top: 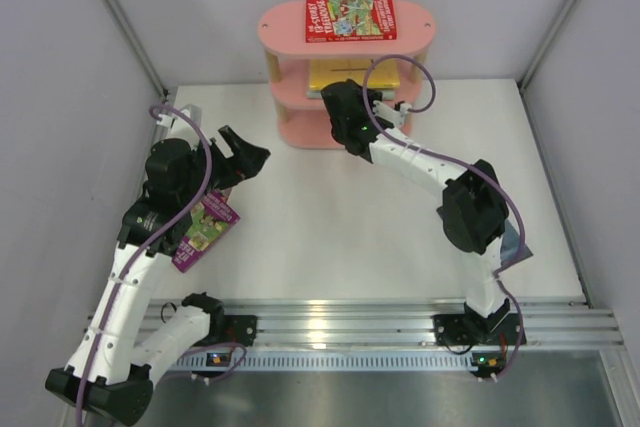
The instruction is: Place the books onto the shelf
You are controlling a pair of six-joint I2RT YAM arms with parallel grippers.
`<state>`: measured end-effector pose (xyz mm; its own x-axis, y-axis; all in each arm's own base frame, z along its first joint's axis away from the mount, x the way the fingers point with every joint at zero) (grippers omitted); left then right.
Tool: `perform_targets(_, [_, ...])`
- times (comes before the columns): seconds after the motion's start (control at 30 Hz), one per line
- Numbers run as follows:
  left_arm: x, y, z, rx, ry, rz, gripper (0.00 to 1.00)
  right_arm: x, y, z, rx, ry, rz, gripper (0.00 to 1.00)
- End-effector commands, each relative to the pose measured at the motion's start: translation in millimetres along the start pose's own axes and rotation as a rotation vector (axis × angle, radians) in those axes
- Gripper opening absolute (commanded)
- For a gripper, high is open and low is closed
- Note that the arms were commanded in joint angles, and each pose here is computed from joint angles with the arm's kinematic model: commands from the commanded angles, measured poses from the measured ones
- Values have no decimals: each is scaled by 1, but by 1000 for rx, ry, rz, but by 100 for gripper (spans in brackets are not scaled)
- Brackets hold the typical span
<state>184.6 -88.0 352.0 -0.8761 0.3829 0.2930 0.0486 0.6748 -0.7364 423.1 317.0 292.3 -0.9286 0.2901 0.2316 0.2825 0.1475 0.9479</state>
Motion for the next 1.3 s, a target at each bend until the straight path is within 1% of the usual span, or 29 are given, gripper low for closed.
perform_targets(0.0, [3, -5, -5, -23, -45, 32, 88, 17, 28, 2, -76, 41, -35, 23])
perform_targets(0.1, [2, -6, -5, -20, -40, 38, 88, 20, 29, -1, -49, 57, -26, 27])
perform_targets(0.27, [1, -6, -5, -17, -34, 42, 88, 24, 31, -8, 2, 69, -28, 28])
perform_targets(0.5, [1, -7, -5, -8, -33, 51, 88, 24, 26, -10, 16, 119, -17, 30])
perform_targets(0.57, [1, -7, -4, -8, -33, 49, 88, 25, 28, -11, 23, 131, -27, 34])
perform_targets(0.6, [1, -7, -5, -8, -32, 50, 88, 25, 24, -13, 52, 129, -30, 39])
perform_targets(0.63, [2, -7, -5, -6, -30, 50, 88, 26, 28, -14, 39, 130, -54, 40])
perform_targets(0.73, [2, -9, -5, -8, -28, 55, 88, 24, 26, -17, 51, 149, -52, 42])
perform_targets(0.77, [2, -8, -6, -10, -31, 53, 88, 25, 26, -17, 51, 166, -54, 45])
perform_targets(1.0, [1, -8, -6, -10, -30, 48, 88, 30, 24, -30, 109, 208, -61, 55])
perform_targets(1.13, [1, -10, -7, -10, -34, 52, 88, 37, 24, -43, 169, 231, -75, 56])
perform_targets(1.17, [1, -10, -8, -10, -35, 53, 88, 45, 31, -51, 172, 248, -92, 56])
perform_targets(1.23, [1, -12, -10, -12, -42, 57, 88, 50, 18, -59, 244, 276, -84, 56])
perform_targets(1.27, [1, -13, -11, -13, -46, 58, 88, 59, 23, -70, 255, 290, -105, 55])
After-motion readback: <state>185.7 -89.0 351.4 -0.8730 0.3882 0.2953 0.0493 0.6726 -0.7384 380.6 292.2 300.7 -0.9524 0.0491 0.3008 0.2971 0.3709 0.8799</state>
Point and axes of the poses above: each gripper's point midway between its finger pads, its own x axis back along the fingers, its own y axis along the line the jaws close on, z = x × y, the point moved 10 cm from there along x, back along the fingers, and after that the axes turned 11 degrees about x, right-handed, at the moved point
